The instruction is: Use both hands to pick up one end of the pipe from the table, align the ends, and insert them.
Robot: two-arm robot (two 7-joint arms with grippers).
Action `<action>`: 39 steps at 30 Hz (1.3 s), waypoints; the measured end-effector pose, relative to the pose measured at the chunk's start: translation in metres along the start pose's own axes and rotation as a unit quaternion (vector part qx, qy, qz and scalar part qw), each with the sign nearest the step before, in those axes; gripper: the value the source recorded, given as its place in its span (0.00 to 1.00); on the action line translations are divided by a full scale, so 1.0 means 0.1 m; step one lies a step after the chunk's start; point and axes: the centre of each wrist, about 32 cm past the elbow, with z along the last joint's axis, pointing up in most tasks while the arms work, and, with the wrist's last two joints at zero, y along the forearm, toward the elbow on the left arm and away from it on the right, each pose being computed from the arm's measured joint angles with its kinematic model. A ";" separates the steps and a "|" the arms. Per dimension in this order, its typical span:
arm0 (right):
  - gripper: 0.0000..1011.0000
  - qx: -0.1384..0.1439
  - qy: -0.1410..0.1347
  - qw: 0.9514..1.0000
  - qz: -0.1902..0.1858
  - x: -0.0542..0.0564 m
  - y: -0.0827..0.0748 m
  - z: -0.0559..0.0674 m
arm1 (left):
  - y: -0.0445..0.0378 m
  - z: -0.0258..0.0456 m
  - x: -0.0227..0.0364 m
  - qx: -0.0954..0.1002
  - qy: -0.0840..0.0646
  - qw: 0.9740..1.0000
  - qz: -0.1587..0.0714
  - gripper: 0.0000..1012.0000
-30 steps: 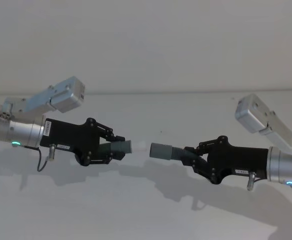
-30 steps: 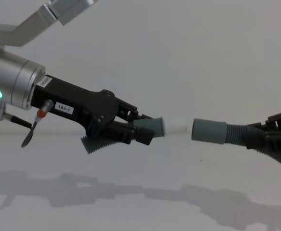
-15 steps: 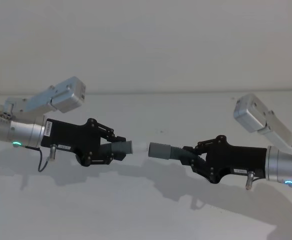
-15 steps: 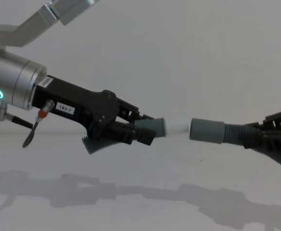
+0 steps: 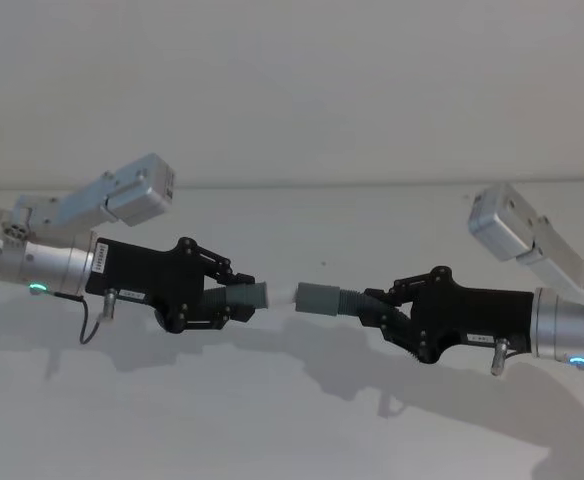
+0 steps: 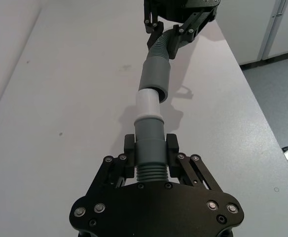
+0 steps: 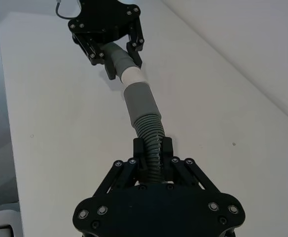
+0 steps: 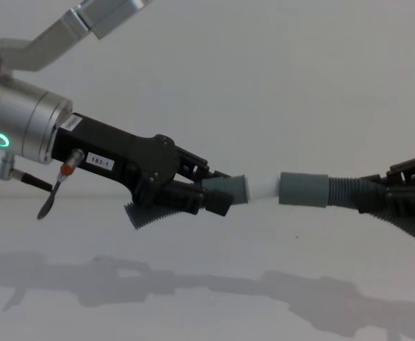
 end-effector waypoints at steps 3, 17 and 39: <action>0.18 0.002 -0.001 1.000 0.001 0.00 0.00 0.01 | -0.004 0.002 0.008 0.000 0.000 1.000 -0.001 0.33; 0.18 0.004 -0.004 1.000 0.009 0.02 0.03 0.04 | -0.001 0.006 0.025 0.004 0.000 1.000 -0.007 0.33; 0.18 0.007 -0.008 1.000 0.020 0.06 0.07 0.09 | 0.002 0.010 0.022 0.003 0.001 1.000 -0.016 0.33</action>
